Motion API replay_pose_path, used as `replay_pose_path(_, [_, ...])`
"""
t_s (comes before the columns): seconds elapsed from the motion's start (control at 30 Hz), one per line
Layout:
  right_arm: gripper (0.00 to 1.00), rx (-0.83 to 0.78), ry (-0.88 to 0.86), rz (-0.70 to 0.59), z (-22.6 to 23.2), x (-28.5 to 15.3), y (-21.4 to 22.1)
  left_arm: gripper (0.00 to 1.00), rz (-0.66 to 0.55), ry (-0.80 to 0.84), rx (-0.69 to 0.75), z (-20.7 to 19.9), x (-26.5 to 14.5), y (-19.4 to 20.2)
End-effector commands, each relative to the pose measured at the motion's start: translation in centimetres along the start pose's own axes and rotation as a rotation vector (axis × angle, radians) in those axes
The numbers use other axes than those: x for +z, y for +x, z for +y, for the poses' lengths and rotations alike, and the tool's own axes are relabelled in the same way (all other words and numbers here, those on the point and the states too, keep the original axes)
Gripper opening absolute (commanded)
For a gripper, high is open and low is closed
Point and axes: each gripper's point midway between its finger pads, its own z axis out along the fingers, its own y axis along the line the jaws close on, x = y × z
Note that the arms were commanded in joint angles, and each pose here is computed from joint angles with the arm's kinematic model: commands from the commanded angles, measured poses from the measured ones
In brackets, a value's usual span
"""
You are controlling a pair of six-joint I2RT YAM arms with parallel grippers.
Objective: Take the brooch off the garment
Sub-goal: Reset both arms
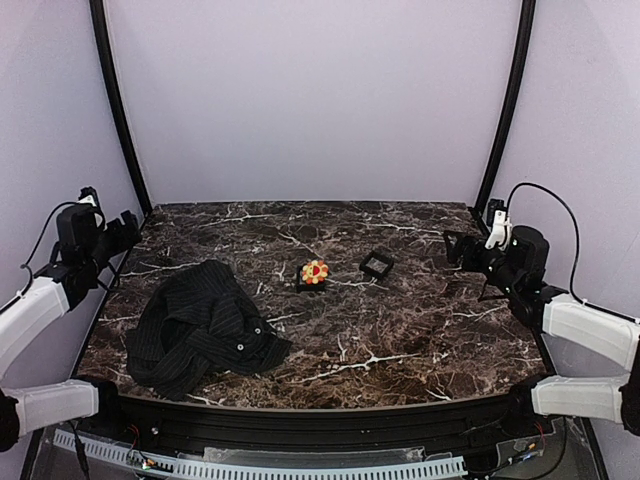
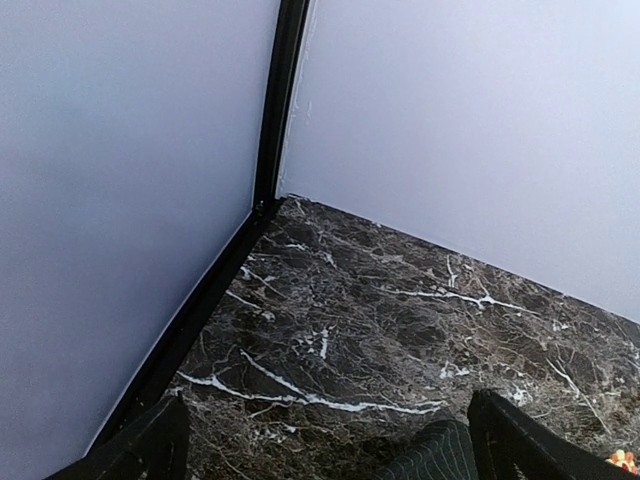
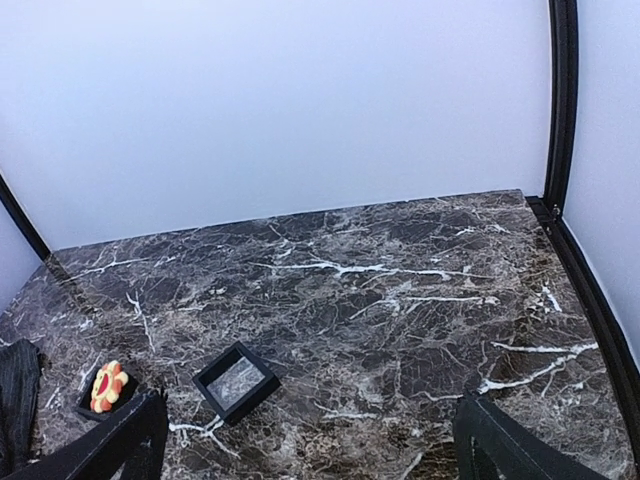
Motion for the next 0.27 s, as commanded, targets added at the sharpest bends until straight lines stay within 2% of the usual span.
replay_pose_path(0.0, [0.99,-0.045,0.021,-0.037,-0.6,-0.7,-0.1,0.99,-0.03,-0.04,0.052,0.6,-0.3,0.0])
replay_pose_path(0.23, [0.99,-0.041,-0.022,-0.067,0.2,-1.3,-1.2,0.99,-0.026,-0.047,0.075,0.6,0.1,0.1])
